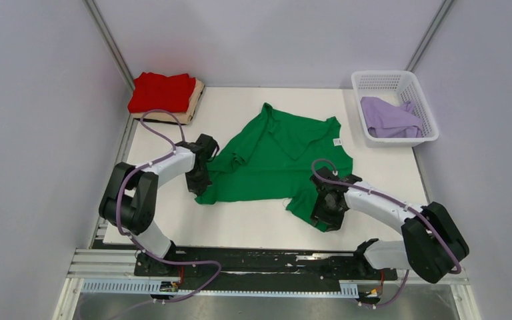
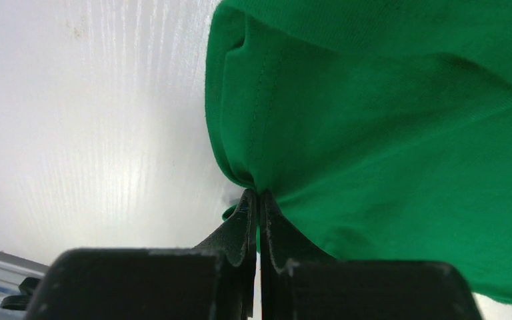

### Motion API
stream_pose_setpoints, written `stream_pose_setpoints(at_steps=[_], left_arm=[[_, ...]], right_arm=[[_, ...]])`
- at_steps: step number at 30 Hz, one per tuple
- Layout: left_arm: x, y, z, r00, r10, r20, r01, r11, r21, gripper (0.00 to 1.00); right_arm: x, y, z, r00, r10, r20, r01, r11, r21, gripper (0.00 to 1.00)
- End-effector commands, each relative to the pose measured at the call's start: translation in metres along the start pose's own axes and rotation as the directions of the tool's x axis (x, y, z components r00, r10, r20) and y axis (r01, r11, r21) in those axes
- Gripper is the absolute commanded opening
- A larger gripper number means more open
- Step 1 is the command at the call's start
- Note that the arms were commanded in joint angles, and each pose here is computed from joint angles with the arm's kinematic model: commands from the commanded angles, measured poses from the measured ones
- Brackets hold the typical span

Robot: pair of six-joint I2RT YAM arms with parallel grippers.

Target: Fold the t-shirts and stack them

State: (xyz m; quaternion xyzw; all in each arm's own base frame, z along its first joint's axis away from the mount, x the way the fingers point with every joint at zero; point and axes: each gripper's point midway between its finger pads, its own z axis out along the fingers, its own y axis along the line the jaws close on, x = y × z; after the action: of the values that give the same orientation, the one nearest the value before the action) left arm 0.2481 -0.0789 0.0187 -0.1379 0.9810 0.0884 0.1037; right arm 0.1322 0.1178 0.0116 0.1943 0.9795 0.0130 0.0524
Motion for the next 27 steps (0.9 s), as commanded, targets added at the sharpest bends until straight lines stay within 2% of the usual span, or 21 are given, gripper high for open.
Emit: stream_pose_setpoints(at_steps=[1, 5, 6, 9, 12, 15, 19, 22, 27], left_arm=[[-0.004, -0.011, -0.014, 0.999, -0.012, 0.041, 0.008, 0.995, 0.099, 0.00], [-0.011, -0.011, -0.028, 0.997, -0.004, 0.074, -0.005, 0.992, 0.124, 0.00], [-0.011, -0.011, -0.032, 0.997, 0.011, 0.077, -0.021, 0.991, 0.135, 0.00], [-0.029, -0.022, -0.066, 0.987, 0.015, 0.160, -0.054, 0.970, 0.238, 0.00], [-0.060, -0.026, -0.109, 0.962, -0.029, 0.271, -0.052, 0.957, 0.287, 0.00], [-0.087, -0.028, -0.152, 0.929, -0.085, 0.359, -0.043, 0.942, 0.334, 0.00], [-0.130, -0.034, -0.223, 0.849, -0.202, 0.489, -0.035, 0.901, 0.433, 0.00], [-0.160, -0.023, -0.288, 0.750, -0.301, 0.589, -0.032, 0.873, 0.487, 0.00], [-0.179, 0.001, -0.386, 0.583, -0.418, 0.697, -0.098, 0.815, 0.571, 0.00]], right_arm=[[-0.026, 0.002, 0.019, 0.992, 0.041, 0.120, -0.048, 0.997, 0.055, 0.39], [-0.053, 0.016, 0.004, 0.973, 0.051, 0.226, -0.056, 0.998, 0.019, 0.06], [-0.063, 0.021, -0.006, 0.962, 0.045, 0.271, -0.046, 0.999, -0.003, 0.00], [-0.102, 0.024, -0.046, 0.904, 0.049, 0.424, -0.032, 0.998, -0.045, 0.00], [-0.149, 0.012, -0.097, 0.815, 0.110, 0.569, -0.069, 0.993, -0.092, 0.00], [-0.191, 0.005, -0.160, 0.685, 0.192, 0.703, -0.098, 0.980, -0.172, 0.00], [-0.230, -0.003, -0.257, 0.473, 0.262, 0.841, -0.069, 0.963, -0.261, 0.00], [-0.242, -0.018, -0.336, 0.305, 0.307, 0.902, -0.055, 0.951, -0.305, 0.00], [-0.234, -0.032, -0.435, 0.090, 0.321, 0.943, 0.062, 0.943, -0.327, 0.00]])
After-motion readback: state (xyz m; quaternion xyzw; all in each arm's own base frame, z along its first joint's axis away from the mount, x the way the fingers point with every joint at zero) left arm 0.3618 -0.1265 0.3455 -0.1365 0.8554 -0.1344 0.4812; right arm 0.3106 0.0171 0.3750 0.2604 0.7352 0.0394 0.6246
